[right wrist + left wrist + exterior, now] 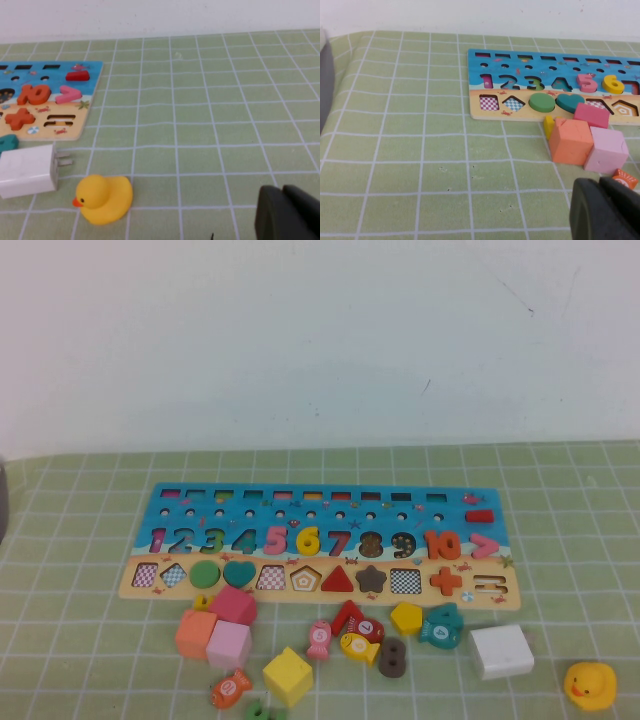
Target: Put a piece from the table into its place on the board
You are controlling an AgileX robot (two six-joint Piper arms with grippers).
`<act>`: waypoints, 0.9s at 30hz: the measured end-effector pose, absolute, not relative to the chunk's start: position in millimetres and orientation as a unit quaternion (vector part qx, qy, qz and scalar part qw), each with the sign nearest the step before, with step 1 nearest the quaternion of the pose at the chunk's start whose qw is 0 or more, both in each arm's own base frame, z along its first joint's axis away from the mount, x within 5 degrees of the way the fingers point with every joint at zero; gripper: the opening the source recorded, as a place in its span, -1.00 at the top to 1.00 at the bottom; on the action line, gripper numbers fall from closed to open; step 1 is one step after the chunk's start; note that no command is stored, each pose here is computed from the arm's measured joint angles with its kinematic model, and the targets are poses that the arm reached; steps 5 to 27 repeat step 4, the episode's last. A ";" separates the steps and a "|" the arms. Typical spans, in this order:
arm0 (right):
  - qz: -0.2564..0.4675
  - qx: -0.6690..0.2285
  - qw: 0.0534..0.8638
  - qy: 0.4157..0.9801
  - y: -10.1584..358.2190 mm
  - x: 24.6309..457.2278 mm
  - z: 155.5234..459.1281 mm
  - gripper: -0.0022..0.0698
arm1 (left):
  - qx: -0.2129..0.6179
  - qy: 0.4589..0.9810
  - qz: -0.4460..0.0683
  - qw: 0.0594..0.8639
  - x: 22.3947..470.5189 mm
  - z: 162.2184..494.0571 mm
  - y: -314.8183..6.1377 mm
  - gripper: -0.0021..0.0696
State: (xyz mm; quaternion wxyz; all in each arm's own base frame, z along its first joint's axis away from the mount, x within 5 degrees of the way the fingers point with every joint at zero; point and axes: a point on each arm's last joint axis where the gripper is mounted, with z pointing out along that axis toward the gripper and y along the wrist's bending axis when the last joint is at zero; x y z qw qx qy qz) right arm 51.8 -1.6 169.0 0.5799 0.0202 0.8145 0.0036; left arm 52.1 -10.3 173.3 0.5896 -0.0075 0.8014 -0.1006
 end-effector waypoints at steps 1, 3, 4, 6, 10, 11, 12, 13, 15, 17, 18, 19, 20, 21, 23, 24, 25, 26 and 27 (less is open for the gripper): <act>0.004 0.020 0.580 0.814 -1.6 51.8 169.0 0.94 | -0.007 0.801 -0.101 0.590 52.1 173.3 -10.3 0.95; 0.004 0.020 0.580 0.815 -1.6 51.8 169.0 0.94 | -0.007 0.801 -0.101 0.590 52.1 173.3 -10.3 0.95; 0.004 0.020 0.580 0.815 -1.6 51.8 169.0 0.94 | -0.007 0.801 -0.101 0.590 52.1 173.3 -10.3 0.95; 0.004 0.020 0.580 0.815 -1.6 51.8 169.0 0.94 | -0.007 0.801 -0.101 0.590 52.1 173.3 -10.3 0.95; 0.004 0.020 0.580 0.815 -1.6 51.8 169.0 0.94 | -0.007 0.801 -0.101 0.590 52.1 173.3 -10.3 0.95; 0.004 0.020 0.580 0.815 -1.6 51.8 169.0 0.94 | -0.007 0.801 -0.101 0.590 52.1 173.3 -10.3 0.95; 0.004 0.020 0.580 0.815 -1.6 51.8 169.0 0.94 | -0.007 0.801 -0.101 0.590 52.1 173.3 -10.3 0.95; 0.004 0.020 0.580 0.815 -1.6 51.8 169.0 0.94 | -0.007 0.801 -0.101 0.590 52.1 173.3 -10.3 0.95; 0.004 0.020 0.580 0.815 -1.6 51.8 169.0 0.94 | -0.007 0.801 -0.101 0.590 52.1 173.3 -10.3 0.95; 0.004 0.020 0.580 0.815 -1.6 51.8 169.0 0.94 | -0.007 0.801 -0.101 0.590 52.1 173.3 -10.3 0.95; 0.004 0.020 0.580 0.815 -1.6 51.8 169.0 0.94 | -0.007 0.801 -0.101 0.590 52.1 173.3 -10.3 0.95; 0.004 0.020 0.580 0.815 -1.6 51.8 169.0 0.94 | -0.007 0.801 -0.101 0.590 52.1 173.3 -10.3 0.95; 0.004 0.020 0.580 0.815 -1.6 51.8 169.0 0.94 | -0.007 0.801 -0.101 0.590 52.1 173.3 -10.3 0.95; 0.004 0.020 0.580 0.815 -1.6 51.8 169.0 0.94 | -0.007 0.801 -0.101 0.590 52.1 173.3 -10.3 0.95; 0.004 0.020 0.580 0.815 -1.6 51.8 169.0 0.94 | -0.007 0.801 -0.101 0.590 52.1 173.3 -10.3 0.95; 0.004 0.020 0.580 0.815 -1.6 51.8 169.0 0.94 | -0.007 0.801 -0.101 0.590 52.1 173.3 -10.3 0.95; 0.004 0.020 0.580 0.815 -1.6 51.8 169.0 0.94 | -0.007 0.801 -0.101 0.590 52.1 173.3 -10.3 0.95; 0.004 0.020 0.580 0.815 -1.6 51.8 169.0 0.94 | -0.007 0.801 -0.101 0.590 52.1 173.3 -10.3 0.95; 0.004 0.020 0.580 0.815 -1.6 51.8 169.0 0.94 | -0.007 0.801 -0.101 0.590 52.1 173.3 -10.3 0.95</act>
